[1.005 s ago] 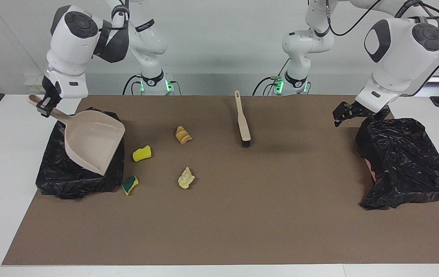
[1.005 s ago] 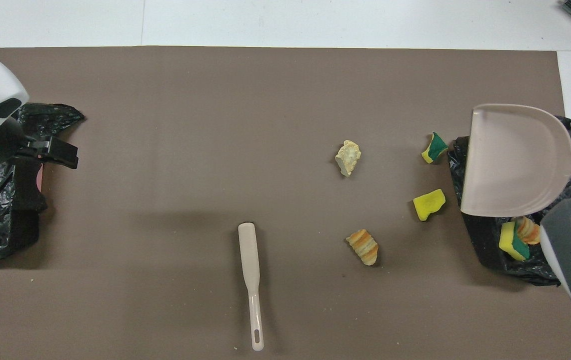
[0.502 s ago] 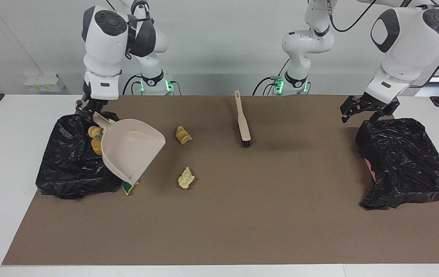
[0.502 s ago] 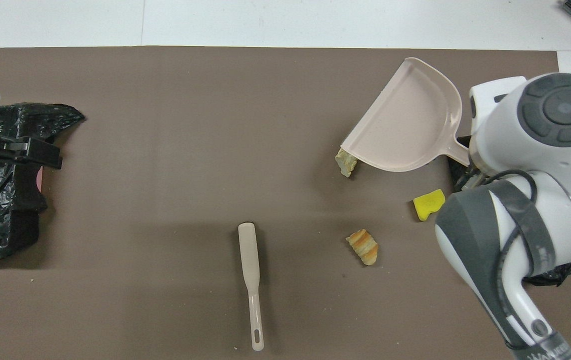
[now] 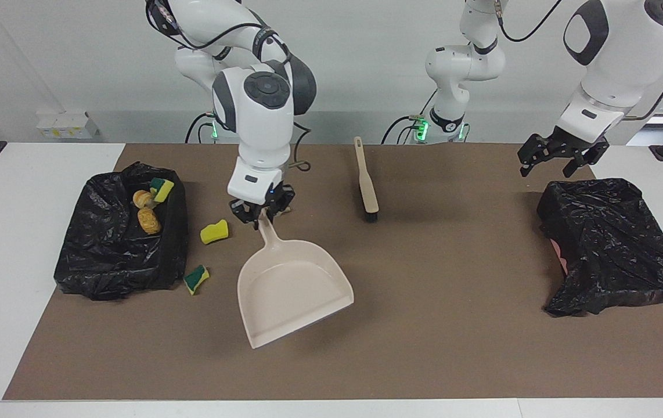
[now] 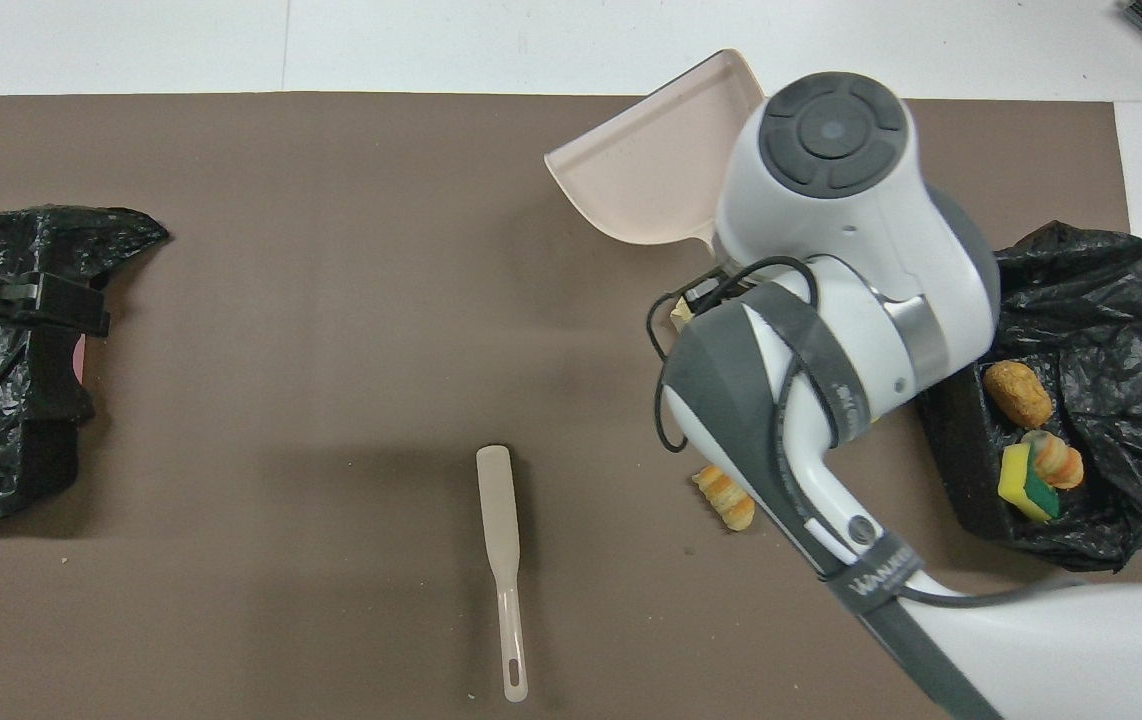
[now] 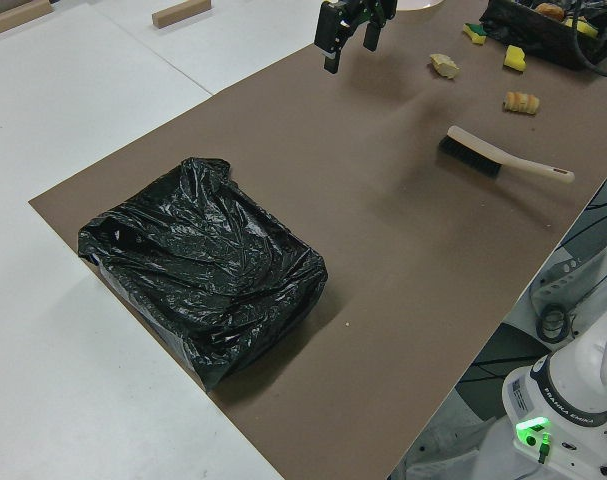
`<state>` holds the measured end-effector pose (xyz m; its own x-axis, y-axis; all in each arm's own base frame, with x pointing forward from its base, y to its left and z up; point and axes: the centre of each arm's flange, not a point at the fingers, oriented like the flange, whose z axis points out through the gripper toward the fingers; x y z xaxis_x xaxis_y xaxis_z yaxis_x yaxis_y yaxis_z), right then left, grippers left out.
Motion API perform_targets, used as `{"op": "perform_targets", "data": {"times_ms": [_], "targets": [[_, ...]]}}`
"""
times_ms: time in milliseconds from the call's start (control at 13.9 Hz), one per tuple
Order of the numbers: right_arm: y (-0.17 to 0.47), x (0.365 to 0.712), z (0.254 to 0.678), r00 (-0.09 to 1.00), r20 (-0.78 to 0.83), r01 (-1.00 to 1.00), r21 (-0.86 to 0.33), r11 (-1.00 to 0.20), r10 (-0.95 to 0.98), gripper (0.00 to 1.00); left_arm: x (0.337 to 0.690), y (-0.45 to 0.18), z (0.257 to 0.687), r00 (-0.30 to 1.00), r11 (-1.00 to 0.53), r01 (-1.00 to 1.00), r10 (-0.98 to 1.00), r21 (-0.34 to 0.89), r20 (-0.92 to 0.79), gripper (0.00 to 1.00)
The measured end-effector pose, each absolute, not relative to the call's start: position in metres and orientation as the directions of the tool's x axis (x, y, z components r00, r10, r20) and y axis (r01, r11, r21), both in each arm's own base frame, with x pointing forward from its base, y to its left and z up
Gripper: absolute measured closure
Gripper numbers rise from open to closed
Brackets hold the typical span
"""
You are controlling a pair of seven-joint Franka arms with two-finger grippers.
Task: Sweep and dump trash in bin
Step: 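Bring the emptied dustpan back toward the table center with the right gripper, then lower the dustpan onto the table with the right gripper and release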
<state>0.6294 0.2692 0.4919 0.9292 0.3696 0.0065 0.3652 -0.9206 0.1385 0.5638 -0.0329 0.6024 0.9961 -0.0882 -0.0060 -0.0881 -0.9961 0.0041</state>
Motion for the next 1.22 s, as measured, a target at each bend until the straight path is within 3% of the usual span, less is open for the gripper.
{"op": "perform_targets", "data": {"times_ms": [215, 574, 1220], "targets": [[0.34, 0.636, 0.464, 0.978, 0.04, 0.201, 0.079, -0.976, 0.205, 0.68, 0.564, -0.03, 0.602, 0.996, -0.996, -0.084, -0.084, 0.004, -0.006, 0.0], [0.424, 0.63, 0.382, 0.998, 0.032, 0.049, 0.015, -0.999, 0.049, 0.68, 0.564, -0.03, 0.602, 0.997, -0.997, -0.082, -0.082, 0.004, -0.006, 0.0], [0.458, 0.613, 0.358, 1.0, -0.014, -0.014, -0.029, -0.999, -0.014, 0.68, 0.564, -0.029, 0.602, 0.997, -0.997, -0.082, -0.082, 0.004, -0.006, 0.0]]}}
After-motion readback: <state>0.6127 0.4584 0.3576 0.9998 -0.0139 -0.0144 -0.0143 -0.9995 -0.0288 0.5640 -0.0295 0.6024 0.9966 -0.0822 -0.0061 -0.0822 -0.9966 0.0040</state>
